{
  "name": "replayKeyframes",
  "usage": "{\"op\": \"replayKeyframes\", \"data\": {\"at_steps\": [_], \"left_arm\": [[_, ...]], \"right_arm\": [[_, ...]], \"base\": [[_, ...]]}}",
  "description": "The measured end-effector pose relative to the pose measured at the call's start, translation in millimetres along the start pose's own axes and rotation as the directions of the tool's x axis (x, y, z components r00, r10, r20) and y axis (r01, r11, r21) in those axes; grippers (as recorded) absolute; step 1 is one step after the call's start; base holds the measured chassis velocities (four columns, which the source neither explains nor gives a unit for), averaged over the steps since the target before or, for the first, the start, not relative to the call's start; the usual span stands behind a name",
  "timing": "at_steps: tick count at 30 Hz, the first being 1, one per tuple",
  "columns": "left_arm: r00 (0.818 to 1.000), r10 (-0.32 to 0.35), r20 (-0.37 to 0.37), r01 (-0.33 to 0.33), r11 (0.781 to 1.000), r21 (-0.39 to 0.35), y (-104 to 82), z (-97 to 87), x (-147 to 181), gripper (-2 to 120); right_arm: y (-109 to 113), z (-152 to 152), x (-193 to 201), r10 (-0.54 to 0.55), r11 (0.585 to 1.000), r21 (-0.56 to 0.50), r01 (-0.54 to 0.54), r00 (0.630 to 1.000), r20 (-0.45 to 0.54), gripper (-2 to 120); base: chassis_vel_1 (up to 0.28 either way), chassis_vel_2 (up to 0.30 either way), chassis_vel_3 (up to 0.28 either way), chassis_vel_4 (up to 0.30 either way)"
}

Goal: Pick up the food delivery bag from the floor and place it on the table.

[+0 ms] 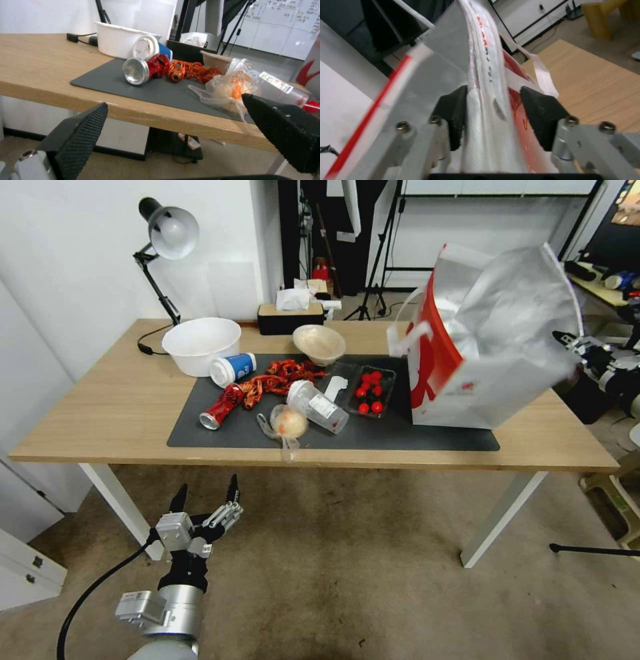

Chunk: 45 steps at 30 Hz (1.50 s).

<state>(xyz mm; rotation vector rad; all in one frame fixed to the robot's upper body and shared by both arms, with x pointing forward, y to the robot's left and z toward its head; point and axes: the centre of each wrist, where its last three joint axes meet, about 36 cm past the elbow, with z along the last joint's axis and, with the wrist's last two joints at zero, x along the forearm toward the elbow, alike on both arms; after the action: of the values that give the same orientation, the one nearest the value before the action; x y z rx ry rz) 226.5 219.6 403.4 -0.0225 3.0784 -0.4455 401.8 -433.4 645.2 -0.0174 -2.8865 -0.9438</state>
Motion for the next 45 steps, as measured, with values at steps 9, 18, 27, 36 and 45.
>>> {"op": "replayKeyframes", "data": {"at_steps": [9, 18, 27, 36, 45], "left_arm": [[1.000, -0.004, 0.001, 0.004, 1.000, 0.002, -0.8, 0.1, 1.9, 100], [1.000, -0.005, 0.009, 0.005, 1.000, 0.003, -1.3, -2.5, 1.4, 100], [1.000, -0.003, 0.014, 0.003, 1.000, 0.004, -1.6, -4.6, 1.3, 100], [1.000, 0.003, 0.030, -0.003, 1.000, 0.001, -1.1, -8.1, -2.6, 100], [0.998, 0.032, 0.045, -0.032, 0.999, -0.008, -0.4, -10.1, -5.1, 100]], "right_arm": [[-1.6, 0.0, -1.7, -0.004, 0.999, 0.034, 0.004, 1.000, 0.010, 83], [-0.2, -0.7, -1.7, -0.007, 0.998, 0.060, 0.006, 1.000, 0.016, 100], [0.7, 1.3, -0.7, -0.015, 0.998, 0.068, 0.014, 1.000, 0.015, 100], [3.5, 6.9, 3.1, -0.034, 0.977, 0.213, 0.018, 0.997, 0.076, 100], [7.5, 18.2, 9.7, -0.137, 0.901, 0.428, 0.072, 0.983, 0.122, 100]], "base": [[0.000, 0.000, 0.000, 0.000], [0.000, 0.000, 0.000, 0.000], [0.000, 0.000, 0.000, 0.000], [0.000, 0.000, 0.000, 0.000], [0.000, 0.000, 0.000, 0.000]]}}
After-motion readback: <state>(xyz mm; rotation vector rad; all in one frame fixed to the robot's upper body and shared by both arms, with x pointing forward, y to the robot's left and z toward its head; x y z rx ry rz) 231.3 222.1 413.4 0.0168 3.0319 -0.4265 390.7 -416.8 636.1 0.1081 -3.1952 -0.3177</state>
